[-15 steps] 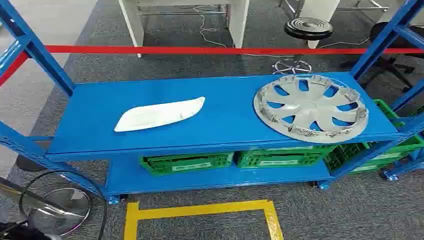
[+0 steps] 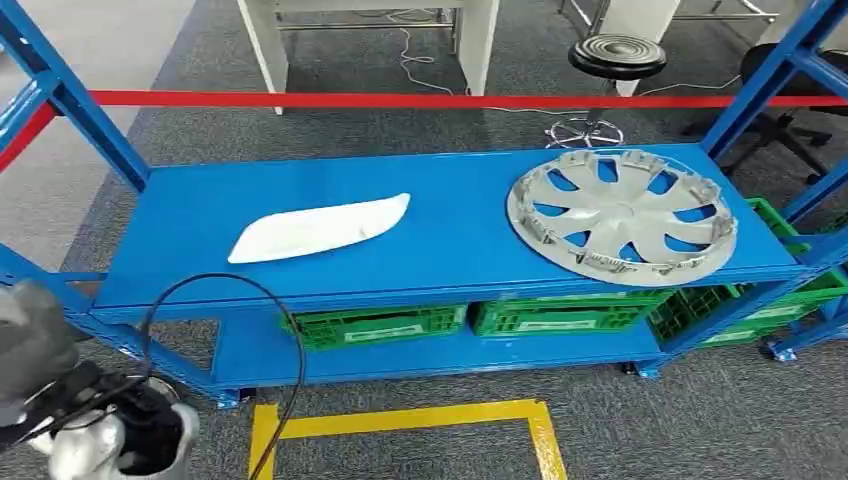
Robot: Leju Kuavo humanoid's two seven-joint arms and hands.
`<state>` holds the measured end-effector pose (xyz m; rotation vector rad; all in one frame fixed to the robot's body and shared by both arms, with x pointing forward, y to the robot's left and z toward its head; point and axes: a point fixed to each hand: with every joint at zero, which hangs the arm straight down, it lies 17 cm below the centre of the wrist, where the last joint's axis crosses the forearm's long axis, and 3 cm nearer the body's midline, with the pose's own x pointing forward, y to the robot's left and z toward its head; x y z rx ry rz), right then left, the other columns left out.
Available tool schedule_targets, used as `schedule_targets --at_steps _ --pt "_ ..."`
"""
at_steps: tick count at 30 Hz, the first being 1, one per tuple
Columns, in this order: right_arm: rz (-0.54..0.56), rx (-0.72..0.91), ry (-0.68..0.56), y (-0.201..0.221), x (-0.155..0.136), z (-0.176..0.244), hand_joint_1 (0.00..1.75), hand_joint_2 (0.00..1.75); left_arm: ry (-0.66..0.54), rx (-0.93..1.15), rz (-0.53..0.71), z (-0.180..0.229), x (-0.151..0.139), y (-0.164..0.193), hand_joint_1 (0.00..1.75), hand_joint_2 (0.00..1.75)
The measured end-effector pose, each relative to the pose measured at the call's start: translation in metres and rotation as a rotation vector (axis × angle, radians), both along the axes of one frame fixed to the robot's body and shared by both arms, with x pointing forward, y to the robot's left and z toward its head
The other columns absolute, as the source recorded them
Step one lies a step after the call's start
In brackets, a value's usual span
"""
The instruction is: Take the parts from the cabinet and place them on the table.
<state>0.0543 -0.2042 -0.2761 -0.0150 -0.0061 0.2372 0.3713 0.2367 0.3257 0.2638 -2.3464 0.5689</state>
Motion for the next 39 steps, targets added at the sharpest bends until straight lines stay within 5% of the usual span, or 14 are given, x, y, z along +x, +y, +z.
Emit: schedule_targets --at_steps 12,30,31,39 --pt "0.064 0.012 -0.006 0.002 0.001 0.001 0.0 0.0 0.013 0.247 -0.231 0.025 0.059 -0.111 0.0 1.75" --pt "0.172 0.002 -0.001 0.001 0.001 0.001 0.0 0.0 0.166 0.721 -0.314 0.001 0.128 -0.231 0.0 1.75" --pt "0.177 0.001 -0.001 0.001 0.001 0.001 0.0 0.0 0.171 0.749 -0.313 0.0 0.131 -0.235 0.0 0.0" --pt "0.225 -0.009 -0.005 -0.001 0.003 0.001 0.0 0.0 0.255 0.971 -0.307 -0.031 0.147 -0.263 0.0 0.0"
